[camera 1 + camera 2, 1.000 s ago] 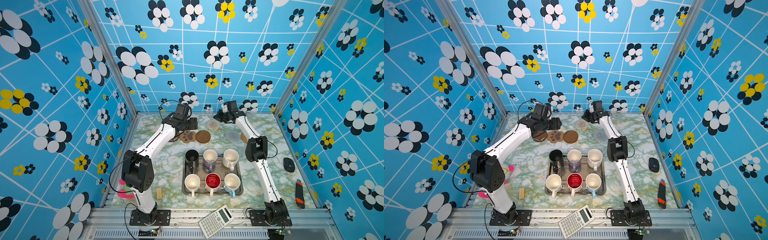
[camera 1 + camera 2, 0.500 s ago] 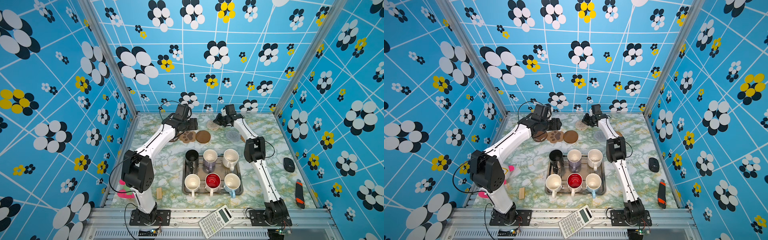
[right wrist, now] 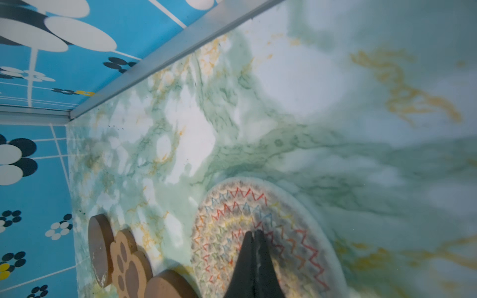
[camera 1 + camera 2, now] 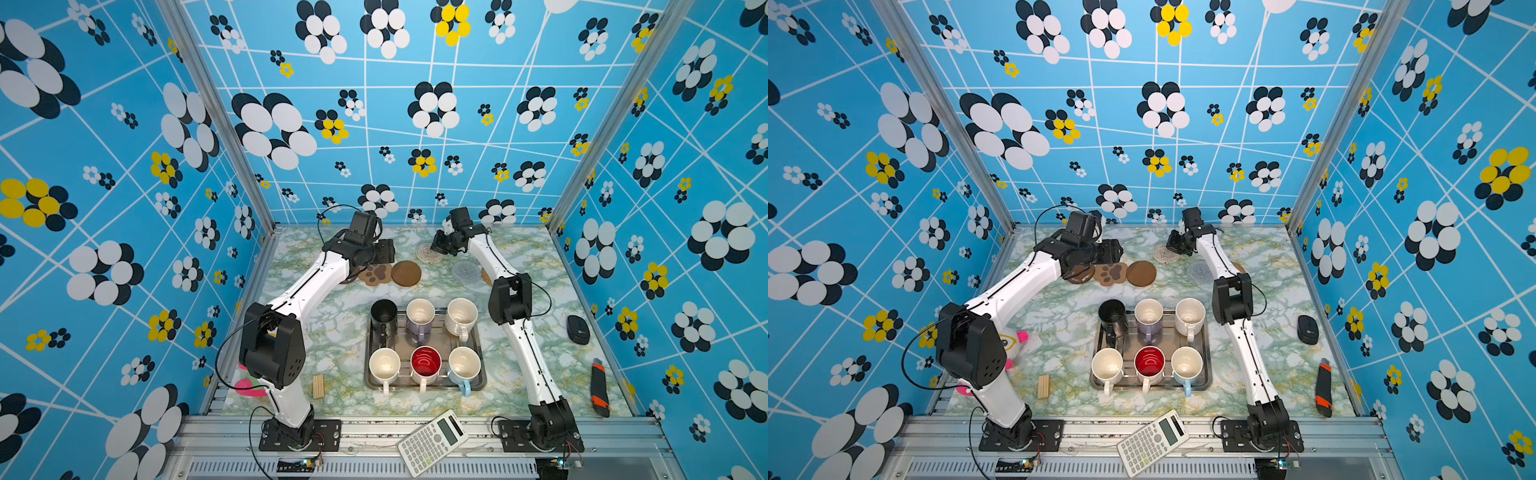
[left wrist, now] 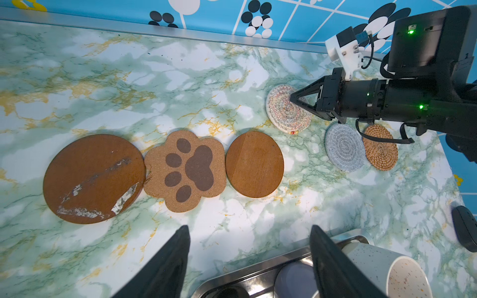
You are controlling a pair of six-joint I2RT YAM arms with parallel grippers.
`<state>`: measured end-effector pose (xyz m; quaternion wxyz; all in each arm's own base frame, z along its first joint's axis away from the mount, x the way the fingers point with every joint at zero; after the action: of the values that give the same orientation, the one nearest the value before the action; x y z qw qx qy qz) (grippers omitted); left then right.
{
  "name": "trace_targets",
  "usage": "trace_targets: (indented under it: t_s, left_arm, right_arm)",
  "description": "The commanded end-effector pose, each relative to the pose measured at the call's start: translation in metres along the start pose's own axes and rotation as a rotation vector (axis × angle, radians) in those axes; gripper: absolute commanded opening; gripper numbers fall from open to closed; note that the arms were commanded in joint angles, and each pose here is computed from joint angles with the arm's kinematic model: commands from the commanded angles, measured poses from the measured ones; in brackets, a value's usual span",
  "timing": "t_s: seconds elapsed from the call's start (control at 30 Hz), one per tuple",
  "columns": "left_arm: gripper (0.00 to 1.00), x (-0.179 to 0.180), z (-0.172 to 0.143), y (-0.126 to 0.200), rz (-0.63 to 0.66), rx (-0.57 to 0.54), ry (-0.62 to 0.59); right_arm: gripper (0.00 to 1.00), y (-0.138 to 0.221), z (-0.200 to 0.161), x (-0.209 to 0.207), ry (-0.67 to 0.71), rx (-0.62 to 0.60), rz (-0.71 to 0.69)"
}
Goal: Place cups on coasters
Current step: Move the coaster to the top-center of the table.
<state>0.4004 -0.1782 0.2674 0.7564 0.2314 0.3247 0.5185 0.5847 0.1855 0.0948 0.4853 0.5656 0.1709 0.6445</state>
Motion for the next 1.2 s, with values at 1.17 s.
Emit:
trace_targets:
  t_s: [1.17]
  left_arm:
    - [0.74, -0.004, 0.003, 0.023, -0.013, -0.055, 0.006]
  right_arm:
    - [0.00, 0.044, -0.062, -0.005, 0.142, 0.210, -0.310]
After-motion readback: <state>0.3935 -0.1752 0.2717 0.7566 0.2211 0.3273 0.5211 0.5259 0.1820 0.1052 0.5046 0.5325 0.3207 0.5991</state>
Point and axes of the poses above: each gripper's point midway between its finger pads, its own y axis back along the fingers, its own x axis along the line the jaws close on, z = x × y, the point moved 8 cm from there along y, back along the fingers, and after that the axes turned 6 degrees about -y, right-handed, at the moved point
